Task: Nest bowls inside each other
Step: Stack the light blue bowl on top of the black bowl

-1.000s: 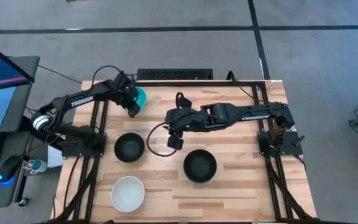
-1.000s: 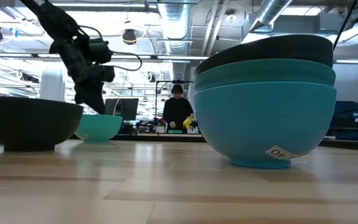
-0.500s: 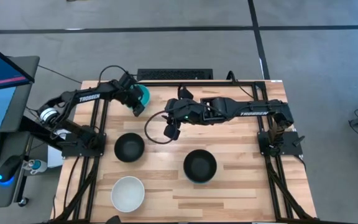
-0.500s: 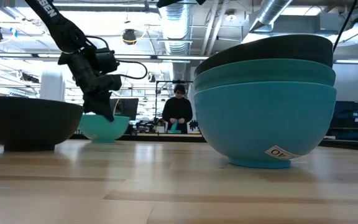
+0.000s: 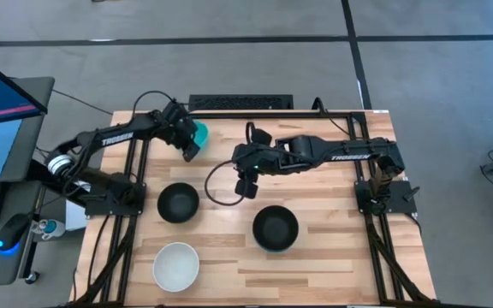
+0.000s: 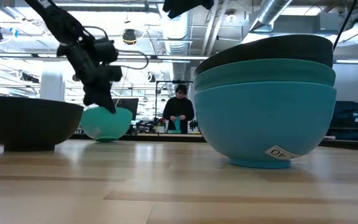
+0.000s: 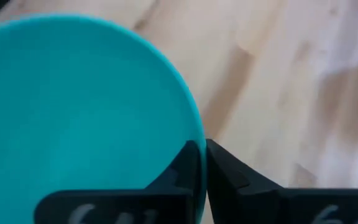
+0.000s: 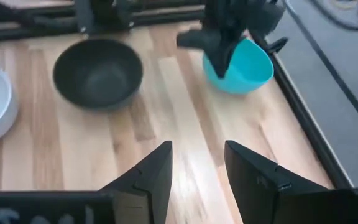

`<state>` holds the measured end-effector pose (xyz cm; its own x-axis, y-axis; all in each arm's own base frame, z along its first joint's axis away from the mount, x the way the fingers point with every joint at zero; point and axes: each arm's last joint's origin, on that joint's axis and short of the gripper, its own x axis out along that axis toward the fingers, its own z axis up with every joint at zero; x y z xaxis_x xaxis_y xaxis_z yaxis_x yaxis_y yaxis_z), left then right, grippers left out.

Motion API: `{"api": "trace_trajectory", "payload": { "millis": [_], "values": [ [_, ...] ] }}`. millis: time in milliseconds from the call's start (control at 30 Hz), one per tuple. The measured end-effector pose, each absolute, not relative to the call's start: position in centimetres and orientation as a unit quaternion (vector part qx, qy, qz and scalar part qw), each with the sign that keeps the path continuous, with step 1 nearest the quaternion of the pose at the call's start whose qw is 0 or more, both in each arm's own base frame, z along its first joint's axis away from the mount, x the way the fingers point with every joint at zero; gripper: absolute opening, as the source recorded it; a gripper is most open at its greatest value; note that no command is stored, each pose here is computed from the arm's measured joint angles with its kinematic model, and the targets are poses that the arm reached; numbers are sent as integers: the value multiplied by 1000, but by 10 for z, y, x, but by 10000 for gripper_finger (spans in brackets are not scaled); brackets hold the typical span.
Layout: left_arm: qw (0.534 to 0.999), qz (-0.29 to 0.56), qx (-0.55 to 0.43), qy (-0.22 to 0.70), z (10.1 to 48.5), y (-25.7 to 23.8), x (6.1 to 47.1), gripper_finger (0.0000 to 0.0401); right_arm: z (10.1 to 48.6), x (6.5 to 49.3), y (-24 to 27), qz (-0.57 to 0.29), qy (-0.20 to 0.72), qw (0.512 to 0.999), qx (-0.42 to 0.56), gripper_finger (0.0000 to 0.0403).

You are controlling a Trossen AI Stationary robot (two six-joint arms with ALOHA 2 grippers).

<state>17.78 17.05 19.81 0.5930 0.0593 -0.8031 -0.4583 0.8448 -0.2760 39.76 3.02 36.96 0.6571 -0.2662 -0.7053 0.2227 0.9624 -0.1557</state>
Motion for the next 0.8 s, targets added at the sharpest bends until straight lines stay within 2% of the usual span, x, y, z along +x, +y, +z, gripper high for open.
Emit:
{"api": "trace_trajectory", "payload": {
  "millis": [233, 433, 633, 800],
  "values": [
    [892, 125, -187, 392, 260, 134, 169, 0, 368, 395, 32, -128, 405, 905, -35, 170],
    [915, 140, -167, 340, 305, 102, 152, 0, 366, 393, 35, -126, 419, 899, -37, 170],
    [917, 118, -192, 329, 321, 69, 145, 0, 361, 385, 44, -114, 454, 882, -51, 170],
    [915, 88, -190, 345, 318, 46, 161, 0, 373, 374, 58, -93, 442, 891, -52, 170]
  ]
}}
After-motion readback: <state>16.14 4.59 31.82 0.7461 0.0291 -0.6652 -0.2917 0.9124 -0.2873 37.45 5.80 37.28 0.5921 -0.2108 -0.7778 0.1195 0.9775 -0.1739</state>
